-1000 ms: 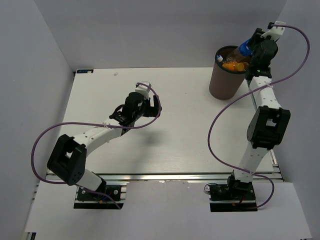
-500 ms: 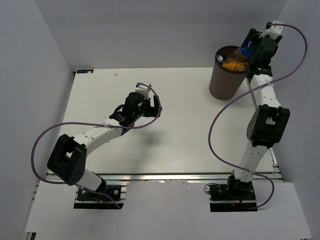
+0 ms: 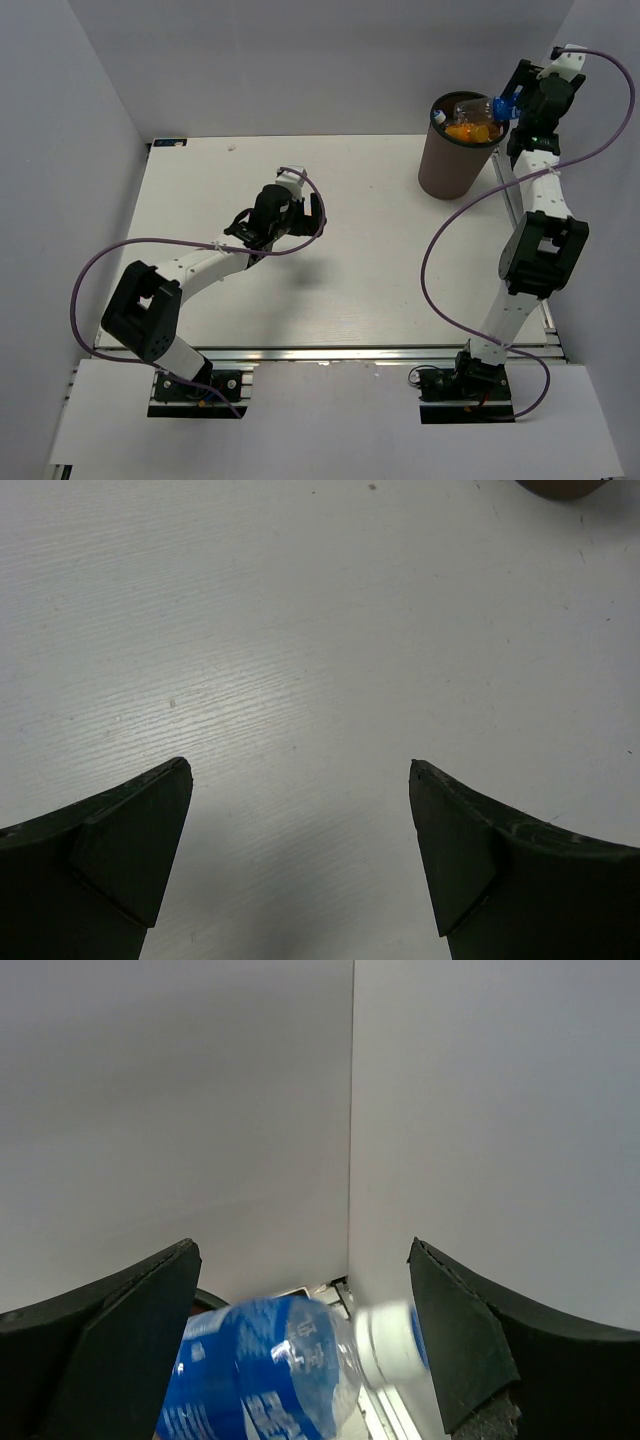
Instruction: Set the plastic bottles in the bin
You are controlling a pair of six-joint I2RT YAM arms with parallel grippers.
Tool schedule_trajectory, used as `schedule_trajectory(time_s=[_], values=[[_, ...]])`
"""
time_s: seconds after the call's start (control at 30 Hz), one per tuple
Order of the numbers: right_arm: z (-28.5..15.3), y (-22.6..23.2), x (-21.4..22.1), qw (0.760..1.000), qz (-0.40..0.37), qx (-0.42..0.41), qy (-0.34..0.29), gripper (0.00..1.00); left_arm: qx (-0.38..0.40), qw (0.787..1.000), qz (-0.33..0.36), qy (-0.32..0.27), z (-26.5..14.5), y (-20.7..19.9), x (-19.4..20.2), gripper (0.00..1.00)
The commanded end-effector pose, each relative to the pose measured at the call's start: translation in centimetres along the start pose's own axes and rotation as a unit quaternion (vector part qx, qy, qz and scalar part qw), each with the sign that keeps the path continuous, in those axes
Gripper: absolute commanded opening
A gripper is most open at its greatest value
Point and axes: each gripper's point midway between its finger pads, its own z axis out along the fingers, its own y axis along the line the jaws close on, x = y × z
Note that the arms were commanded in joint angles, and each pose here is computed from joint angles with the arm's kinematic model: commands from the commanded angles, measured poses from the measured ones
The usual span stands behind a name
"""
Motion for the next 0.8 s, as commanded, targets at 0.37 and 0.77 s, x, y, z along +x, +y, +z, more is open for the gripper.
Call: schedule_trajectory(time_s=[0.37,0.77], values=[[-2.1,1.8,-3.7,0.997,0.002,-0.073,-0.016,0.89,0.010,1.000,-0.002,-0.029,-0.3,-0.7,-2.5,0.98],[-6.2,1.6,-8.8,0.997,0.015,-0.075,-0.005,0.89,-0.103,0.989,-0.070,-0.083,-2.0,4.4,-6.7,0.98]])
